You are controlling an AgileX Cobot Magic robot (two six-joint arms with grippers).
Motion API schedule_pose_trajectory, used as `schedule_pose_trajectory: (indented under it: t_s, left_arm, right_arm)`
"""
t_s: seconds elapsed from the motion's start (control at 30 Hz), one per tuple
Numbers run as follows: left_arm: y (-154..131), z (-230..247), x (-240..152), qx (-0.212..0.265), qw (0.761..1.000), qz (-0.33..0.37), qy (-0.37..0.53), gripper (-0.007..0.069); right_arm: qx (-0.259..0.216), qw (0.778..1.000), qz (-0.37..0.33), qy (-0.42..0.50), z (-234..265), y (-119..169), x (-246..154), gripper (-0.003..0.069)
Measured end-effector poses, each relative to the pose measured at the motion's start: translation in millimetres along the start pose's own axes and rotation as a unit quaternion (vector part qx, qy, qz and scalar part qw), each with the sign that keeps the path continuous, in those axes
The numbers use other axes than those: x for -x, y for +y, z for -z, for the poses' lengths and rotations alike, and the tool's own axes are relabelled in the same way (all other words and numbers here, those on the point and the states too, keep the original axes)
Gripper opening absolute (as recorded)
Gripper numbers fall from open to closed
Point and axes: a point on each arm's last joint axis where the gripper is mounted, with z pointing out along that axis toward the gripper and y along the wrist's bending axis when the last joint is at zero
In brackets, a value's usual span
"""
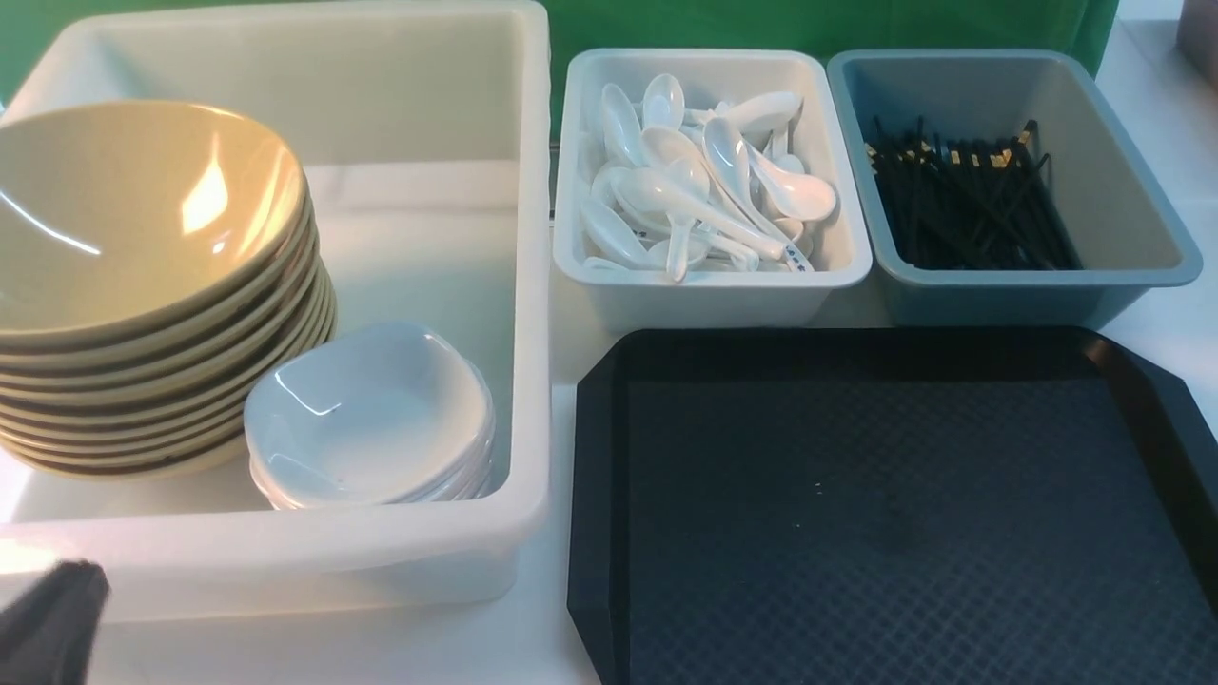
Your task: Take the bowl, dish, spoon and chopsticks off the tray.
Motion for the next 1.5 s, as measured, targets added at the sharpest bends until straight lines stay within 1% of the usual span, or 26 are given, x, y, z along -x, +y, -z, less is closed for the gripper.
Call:
schedule_pose_trajectory:
  t_s: [0.07, 0.17, 0.4, 0.5, 1.5]
  left_arm:
    - [-0.5, 0.2, -5.3, -0.002, 0.999, 0.026, 0.029, -0.0008]
    - [-0.4, 0.2, -5.7, -0.001, 0.999, 0.035, 0.031, -0.0008]
    - [3.3, 0.2, -5.9, 0.034, 0.997, 0.063, 0.031, -0.0008]
    - [4.0, 0.3, -5.9, 0.040, 0.997, 0.067, 0.031, -0.0008]
    - [3.4, 0.4, -5.7, 0.037, 0.996, 0.076, 0.028, -0.0008]
  right_arm:
    - [0.000, 1.000, -0.001, 0.000, 0.0, 0.0, 0.0, 0.0085]
    - [0.000, 1.000, -0.001, 0.000, 0.0, 0.0, 0.0, 0.0088]
    - [0.000, 1.000, -0.001, 0.000, 0.0, 0.0, 0.0, 0.0098]
    - [0.000, 1.000, -0.001, 0.000, 0.0, 0.0, 0.0, 0.0099]
    - [0.000, 1.000, -0.001, 0.000, 0.0, 0.0, 0.0, 0.0134]
